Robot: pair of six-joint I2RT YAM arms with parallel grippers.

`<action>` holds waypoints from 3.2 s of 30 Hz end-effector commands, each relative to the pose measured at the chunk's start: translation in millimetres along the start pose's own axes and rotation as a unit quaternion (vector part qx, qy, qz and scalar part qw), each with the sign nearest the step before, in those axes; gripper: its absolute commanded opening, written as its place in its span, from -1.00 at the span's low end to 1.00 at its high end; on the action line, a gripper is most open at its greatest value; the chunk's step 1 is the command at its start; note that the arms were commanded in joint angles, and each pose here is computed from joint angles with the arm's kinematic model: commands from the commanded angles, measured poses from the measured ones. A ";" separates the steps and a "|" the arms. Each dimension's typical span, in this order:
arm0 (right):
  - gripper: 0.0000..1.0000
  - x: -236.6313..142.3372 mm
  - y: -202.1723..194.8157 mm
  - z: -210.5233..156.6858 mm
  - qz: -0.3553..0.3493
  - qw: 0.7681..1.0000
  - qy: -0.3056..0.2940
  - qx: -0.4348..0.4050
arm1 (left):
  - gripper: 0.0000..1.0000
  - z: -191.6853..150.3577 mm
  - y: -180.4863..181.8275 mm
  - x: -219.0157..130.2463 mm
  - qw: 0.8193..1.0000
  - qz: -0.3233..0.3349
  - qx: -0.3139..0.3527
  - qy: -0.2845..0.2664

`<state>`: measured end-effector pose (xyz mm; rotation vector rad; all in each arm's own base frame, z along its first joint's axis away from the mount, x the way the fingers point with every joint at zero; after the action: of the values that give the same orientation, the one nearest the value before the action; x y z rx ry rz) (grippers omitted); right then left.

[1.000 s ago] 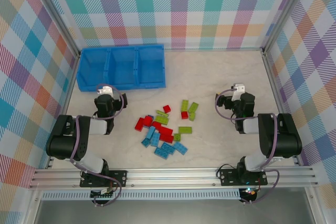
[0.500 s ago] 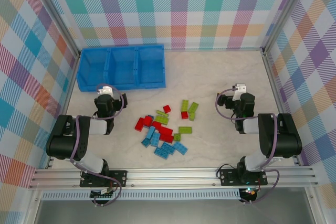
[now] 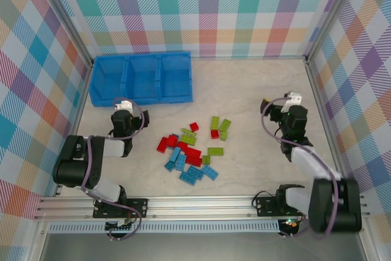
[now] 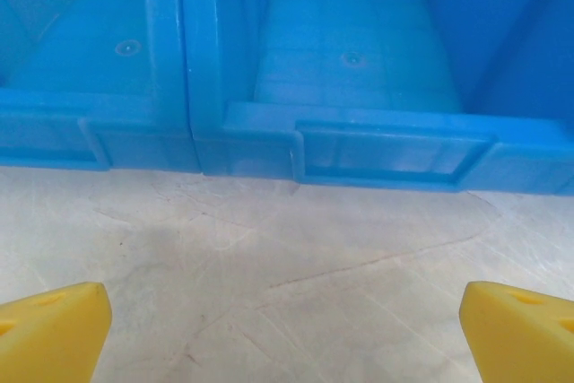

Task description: Sort the legos into containers by color

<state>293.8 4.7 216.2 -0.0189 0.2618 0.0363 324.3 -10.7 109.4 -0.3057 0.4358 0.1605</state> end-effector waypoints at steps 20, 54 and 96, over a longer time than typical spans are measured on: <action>0.97 -40.5 156.9 -50.6 0.171 0.884 0.434 -0.022 | 1.00 65.9 -147.3 -281.2 0.853 -0.420 0.290 0.110; -0.67 0.2 228.5 -9.5 0.234 0.916 0.323 -0.030 | 1.00 11.3 -115.4 -255.0 0.819 -0.367 0.441 0.019; 0.28 94.5 324.8 117.2 0.274 0.858 0.247 -0.357 | 1.00 36.8 -115.7 -221.9 0.908 -0.278 0.300 0.093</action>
<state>428.6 369.1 244.7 -0.5756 0.7814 0.7012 164.6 -113.1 261.7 0.2702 0.4502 -0.4834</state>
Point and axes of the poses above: each hand's point on the last joint's axis, 136 mm out from that joint toward the fingers, its own x axis out along the fingers, its own y axis along the line the jaws close on, z = x × y, the point moved 7 cm from there along -x, back along the fingers, and after that the axes turned 15 degrees about -x, right-handed, at the moved point
